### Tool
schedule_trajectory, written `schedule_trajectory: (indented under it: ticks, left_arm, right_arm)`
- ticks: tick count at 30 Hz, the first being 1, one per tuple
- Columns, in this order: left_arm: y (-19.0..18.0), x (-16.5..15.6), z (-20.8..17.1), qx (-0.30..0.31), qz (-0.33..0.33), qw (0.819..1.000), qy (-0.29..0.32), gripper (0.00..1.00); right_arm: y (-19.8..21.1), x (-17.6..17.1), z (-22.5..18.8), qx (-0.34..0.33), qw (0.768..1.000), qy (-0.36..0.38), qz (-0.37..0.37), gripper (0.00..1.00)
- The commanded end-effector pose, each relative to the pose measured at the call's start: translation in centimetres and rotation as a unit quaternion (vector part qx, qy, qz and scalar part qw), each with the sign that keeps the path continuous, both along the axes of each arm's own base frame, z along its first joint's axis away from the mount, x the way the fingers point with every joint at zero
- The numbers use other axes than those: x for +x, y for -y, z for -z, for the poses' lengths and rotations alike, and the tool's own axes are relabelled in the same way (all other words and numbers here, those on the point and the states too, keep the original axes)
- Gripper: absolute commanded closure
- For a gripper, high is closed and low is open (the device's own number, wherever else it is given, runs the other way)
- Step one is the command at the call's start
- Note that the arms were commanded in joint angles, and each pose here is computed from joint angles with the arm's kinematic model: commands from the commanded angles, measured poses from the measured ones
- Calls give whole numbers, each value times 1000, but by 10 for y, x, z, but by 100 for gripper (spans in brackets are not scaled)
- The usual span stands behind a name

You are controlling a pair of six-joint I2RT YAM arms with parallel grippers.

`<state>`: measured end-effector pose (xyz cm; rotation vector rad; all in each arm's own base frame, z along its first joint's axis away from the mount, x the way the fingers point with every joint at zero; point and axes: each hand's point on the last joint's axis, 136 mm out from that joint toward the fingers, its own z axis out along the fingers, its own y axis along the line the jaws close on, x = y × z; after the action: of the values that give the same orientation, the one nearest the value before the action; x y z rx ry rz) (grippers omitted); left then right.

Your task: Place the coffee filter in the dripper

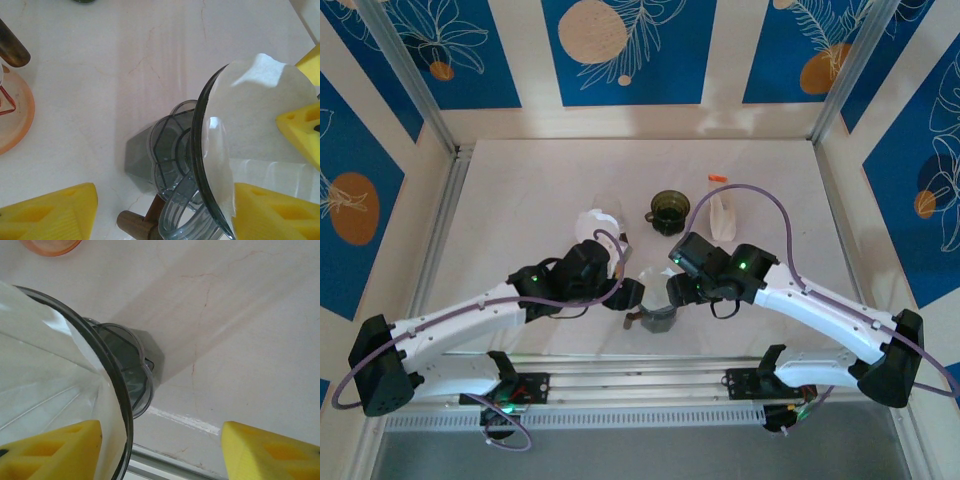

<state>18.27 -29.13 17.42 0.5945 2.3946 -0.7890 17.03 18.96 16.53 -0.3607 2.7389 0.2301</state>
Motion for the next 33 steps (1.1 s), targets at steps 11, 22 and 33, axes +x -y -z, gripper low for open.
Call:
schedule_trajectory:
  ticks: [11, 22, 33]
  left_arm:
    - [4, 1, -48, -50, -1, 998, 30, 7]
    - [-48, -1, -110, -116, -68, 984, 119, 0]
    - [-107, -11, -63, -88, -150, 978, 112, 0]
  right_arm:
    - [15, 5, -63, 52, 995, 84, 26, 30]
    - [40, -42, -24, 89, 994, 42, 37, 33]
    - [8, -78, 73, 140, 990, -10, -34, 36]
